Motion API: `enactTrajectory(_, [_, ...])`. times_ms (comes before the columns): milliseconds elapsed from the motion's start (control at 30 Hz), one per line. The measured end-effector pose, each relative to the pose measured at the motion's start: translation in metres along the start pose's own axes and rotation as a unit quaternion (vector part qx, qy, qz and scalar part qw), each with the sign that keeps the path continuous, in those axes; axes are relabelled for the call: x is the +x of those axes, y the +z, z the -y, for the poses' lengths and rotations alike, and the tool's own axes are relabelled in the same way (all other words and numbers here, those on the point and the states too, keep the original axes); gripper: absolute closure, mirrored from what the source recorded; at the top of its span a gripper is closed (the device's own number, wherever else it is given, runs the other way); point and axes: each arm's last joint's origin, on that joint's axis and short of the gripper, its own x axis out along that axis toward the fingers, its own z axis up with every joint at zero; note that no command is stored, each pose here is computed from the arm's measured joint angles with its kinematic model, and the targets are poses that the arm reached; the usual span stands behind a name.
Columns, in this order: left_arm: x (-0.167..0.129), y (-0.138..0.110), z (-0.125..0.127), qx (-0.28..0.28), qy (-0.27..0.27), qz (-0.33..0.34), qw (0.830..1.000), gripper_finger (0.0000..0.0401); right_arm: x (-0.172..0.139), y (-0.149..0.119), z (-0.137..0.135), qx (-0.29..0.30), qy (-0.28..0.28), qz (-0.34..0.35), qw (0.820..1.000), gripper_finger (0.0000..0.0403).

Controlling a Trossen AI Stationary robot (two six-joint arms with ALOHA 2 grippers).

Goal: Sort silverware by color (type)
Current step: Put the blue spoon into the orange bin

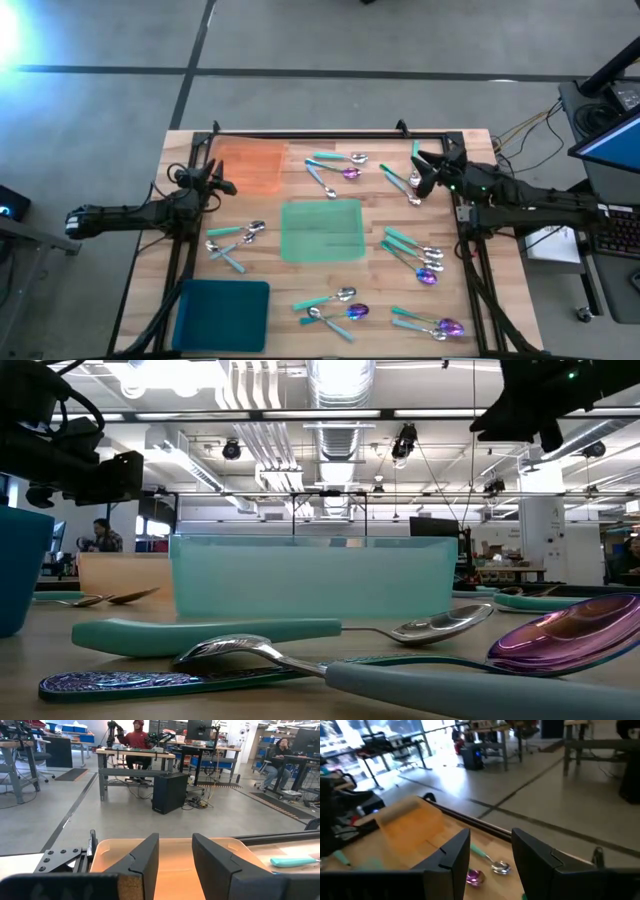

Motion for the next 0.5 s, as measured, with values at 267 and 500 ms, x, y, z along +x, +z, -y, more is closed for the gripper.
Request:
enactTrajectory(267, [0.0,0.0,0.0,0.0,0.0,0.0,1.0,0.0298,0.017,-0.01,0.014,0.019,-0.082,-0.062,0.995,0.0268])
enactTrajectory(500, [0.0,0.0,0.0,0.0,0.0,0.0,1.0,0.0298,0.036,-0.029,0.028,0.07,-0.155,-0.147,0.974,0.0268])
